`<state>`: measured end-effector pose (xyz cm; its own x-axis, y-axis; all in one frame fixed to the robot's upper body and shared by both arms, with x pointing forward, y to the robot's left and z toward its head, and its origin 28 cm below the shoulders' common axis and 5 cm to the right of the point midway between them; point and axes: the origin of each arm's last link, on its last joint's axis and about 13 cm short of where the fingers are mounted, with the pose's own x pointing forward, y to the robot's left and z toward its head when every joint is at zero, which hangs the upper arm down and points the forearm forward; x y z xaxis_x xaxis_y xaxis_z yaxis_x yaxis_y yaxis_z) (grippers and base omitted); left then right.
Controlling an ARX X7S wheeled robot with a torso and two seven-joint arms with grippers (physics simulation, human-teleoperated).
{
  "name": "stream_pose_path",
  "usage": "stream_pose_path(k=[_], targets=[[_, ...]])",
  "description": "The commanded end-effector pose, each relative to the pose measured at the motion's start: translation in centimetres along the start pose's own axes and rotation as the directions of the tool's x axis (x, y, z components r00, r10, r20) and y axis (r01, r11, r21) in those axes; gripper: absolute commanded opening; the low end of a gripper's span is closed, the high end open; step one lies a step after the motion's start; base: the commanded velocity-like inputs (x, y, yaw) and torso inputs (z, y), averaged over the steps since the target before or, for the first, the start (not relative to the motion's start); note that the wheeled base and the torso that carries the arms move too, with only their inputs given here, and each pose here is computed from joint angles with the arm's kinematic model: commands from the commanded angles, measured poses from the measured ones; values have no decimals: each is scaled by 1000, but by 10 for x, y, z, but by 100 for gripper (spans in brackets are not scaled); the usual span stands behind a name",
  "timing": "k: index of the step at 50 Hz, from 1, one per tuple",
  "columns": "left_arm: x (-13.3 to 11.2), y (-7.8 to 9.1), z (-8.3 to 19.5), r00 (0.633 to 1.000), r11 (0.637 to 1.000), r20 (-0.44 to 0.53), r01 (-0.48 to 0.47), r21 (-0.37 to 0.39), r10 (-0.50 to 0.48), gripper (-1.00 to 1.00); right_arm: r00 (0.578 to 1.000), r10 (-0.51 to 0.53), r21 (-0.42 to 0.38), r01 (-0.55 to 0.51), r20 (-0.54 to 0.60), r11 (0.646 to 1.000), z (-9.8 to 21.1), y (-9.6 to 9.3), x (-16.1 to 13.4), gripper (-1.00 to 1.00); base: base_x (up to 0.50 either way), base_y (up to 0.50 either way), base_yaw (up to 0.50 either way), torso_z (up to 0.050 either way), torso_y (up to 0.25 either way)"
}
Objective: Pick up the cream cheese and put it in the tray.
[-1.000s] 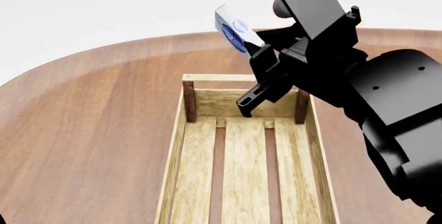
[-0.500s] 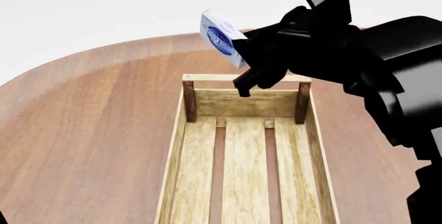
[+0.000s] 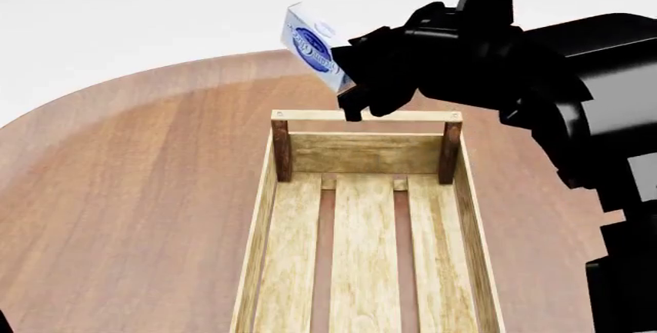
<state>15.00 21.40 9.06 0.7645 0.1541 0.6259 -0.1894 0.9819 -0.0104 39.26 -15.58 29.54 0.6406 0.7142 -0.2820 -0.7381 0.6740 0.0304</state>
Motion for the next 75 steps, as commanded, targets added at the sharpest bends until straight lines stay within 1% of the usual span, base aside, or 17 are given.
stream_pose_path(k=[1, 10, 12, 14, 22, 28, 31, 37, 45, 65, 71, 73, 75], targets=[[0, 0, -1, 1000, 1000, -2, -3, 12, 3, 100, 1000, 10, -1, -10, 13, 1000, 1, -1, 1, -100, 0, 0, 0, 0, 0], [0, 1, -3, 1000, 1000, -11, -2, 15, 2, 100, 1000, -3, 0, 3, 9, 1000, -1, -2, 2, -100, 0, 0, 0, 0, 1], [0, 1, -4, 1000, 1000, -10, -8, 22, 8, 100, 1000, -4, -19, 4, 1, 1000, -4, -2, 2, -100, 0, 0, 0, 0, 0], [0, 1, -4, 1000, 1000, -10, -9, 29, 9, 100, 1000, -5, -8, 5, 2, 1000, -5, -3, 2, -100, 0, 0, 0, 0, 0], [0, 1, -5, 1000, 998, 3, -20, 52, 20, 100, 999, -20, -11, 20, -28, 1000, -10, -6, 3, -100, 0, 0, 0, 0, 0], [0, 1, -6, 1000, 998, 4, -21, 54, 21, 100, 997, -29, -70, 24, -70, 997, -13, -1, 3, -100, 0, 0, 0, 0, 2], [0, 1, -5, 1000, 998, 6, -24, 49, 24, 100, 996, -30, -70, 25, -79, 997, -13, 0, 3, -100, 0, 0, 0, 0, 0], [-1, 1, -5, 1000, 998, 8, -24, 51, 24, 100, 992, -46, -98, 34, -116, 995, -18, -1, 5, -100, 0, 0, 0, 0, 0], [0, 0, -5, 1000, 998, 1, -23, 55, 23, 100, 989, -54, -104, 40, -134, 994, -20, -1, 4, -100, 0, 0, 0, 0, 1], [-1, 0, -4, 1000, 998, 7, -26, 53, 25, 100, 984, -70, -98, 54, -165, 994, -27, -5, 5, -100, 0, 0, 0, 0, -101], [-1, 0, -4, 1000, 998, 7, -26, 51, 26, 100, 982, -74, -107, 56, -173, 993, -27, -4, 4, -100, 0, 0, 0, 0, -101], [-1, 0, -4, 1000, 998, 6, -26, 50, 26, 100, 982, -68, -132, 45, -174, 990, -29, -1, 3, -100, 0, 0, 0, 0, -102], [-1, 1, -4, 1000, 998, 6, -25, 50, 25, 100, 983, -67, -129, 45, -174, 991, -29, 0, 3, -100, 0, 0, 0, 0, -102]])
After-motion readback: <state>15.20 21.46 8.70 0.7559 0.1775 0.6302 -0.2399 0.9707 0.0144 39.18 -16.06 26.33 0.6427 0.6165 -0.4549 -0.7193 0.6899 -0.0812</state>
